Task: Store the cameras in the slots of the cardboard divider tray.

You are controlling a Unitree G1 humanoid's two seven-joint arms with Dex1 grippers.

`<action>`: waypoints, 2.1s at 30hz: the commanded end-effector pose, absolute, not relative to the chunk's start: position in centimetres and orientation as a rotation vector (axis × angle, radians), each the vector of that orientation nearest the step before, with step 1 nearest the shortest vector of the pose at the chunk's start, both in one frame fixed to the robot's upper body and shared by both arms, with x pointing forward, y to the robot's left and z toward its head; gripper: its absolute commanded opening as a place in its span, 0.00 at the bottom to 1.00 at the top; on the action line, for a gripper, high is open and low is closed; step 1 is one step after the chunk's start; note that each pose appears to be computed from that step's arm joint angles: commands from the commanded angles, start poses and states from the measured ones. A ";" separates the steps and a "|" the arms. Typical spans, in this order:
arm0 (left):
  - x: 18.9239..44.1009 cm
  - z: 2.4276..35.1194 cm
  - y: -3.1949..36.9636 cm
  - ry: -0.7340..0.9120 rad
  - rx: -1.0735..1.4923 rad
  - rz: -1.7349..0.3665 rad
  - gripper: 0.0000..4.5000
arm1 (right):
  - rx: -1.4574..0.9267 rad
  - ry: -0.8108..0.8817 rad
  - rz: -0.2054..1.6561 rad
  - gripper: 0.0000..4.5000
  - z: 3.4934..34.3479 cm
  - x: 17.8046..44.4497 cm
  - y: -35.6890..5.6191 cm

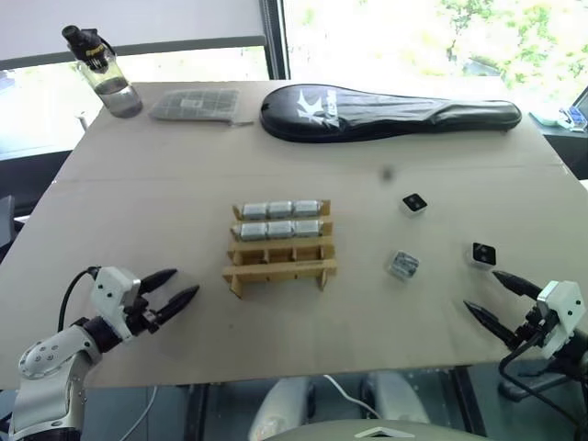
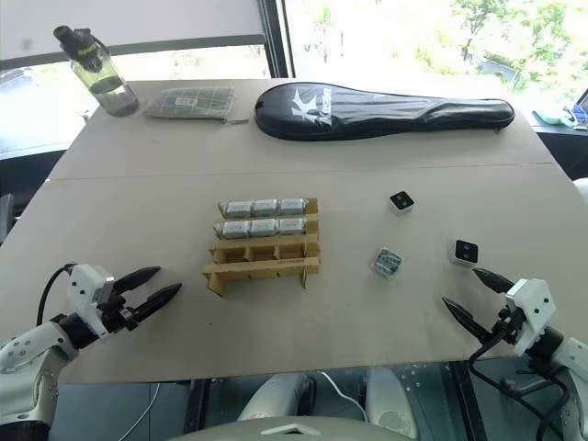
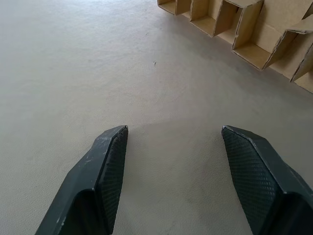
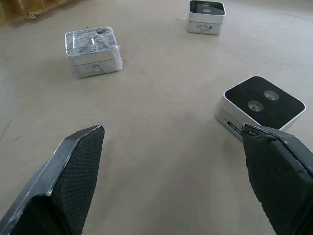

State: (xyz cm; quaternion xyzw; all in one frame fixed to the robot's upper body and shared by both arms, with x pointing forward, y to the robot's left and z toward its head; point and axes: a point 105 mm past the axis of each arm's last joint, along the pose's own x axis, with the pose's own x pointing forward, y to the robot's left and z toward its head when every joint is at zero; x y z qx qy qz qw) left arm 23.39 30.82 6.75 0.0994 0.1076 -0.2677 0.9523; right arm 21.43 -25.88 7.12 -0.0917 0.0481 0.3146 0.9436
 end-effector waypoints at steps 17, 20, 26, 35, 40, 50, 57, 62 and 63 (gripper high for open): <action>24.1 7.8 30.2 0.185 0.239 -0.606 0.70 | -0.218 0.082 0.618 0.99 6.8 21.3 -26.9; 24.1 7.8 30.2 0.186 0.239 -0.608 0.70 | -0.218 0.088 0.612 0.99 6.8 21.3 -26.9; 24.2 7.9 30.2 0.185 0.240 -0.610 0.70 | -0.214 0.086 0.604 0.99 6.7 21.5 -27.0; 24.8 11.5 30.8 0.144 0.226 -0.697 0.70 | -0.121 0.092 0.365 0.99 7.2 24.2 -28.2; 24.7 16.3 29.0 0.078 0.148 -0.905 0.70 | -0.112 0.159 0.173 0.99 6.2 25.6 -26.8; 23.4 20.5 24.2 0.081 0.109 -1.250 0.70 | -0.027 0.095 -0.142 0.99 6.9 27.5 -23.3; 24.1 21.1 23.2 0.058 0.135 -1.316 0.70 | -0.085 0.071 -0.224 0.99 7.4 29.5 -22.0; 24.3 20.7 23.6 0.061 0.136 -1.314 0.70 | -0.085 0.088 -0.293 0.99 6.9 28.9 -23.0; 24.3 20.7 23.6 0.063 0.136 -1.313 0.70 | -0.087 0.092 -0.302 0.99 6.8 28.7 -23.2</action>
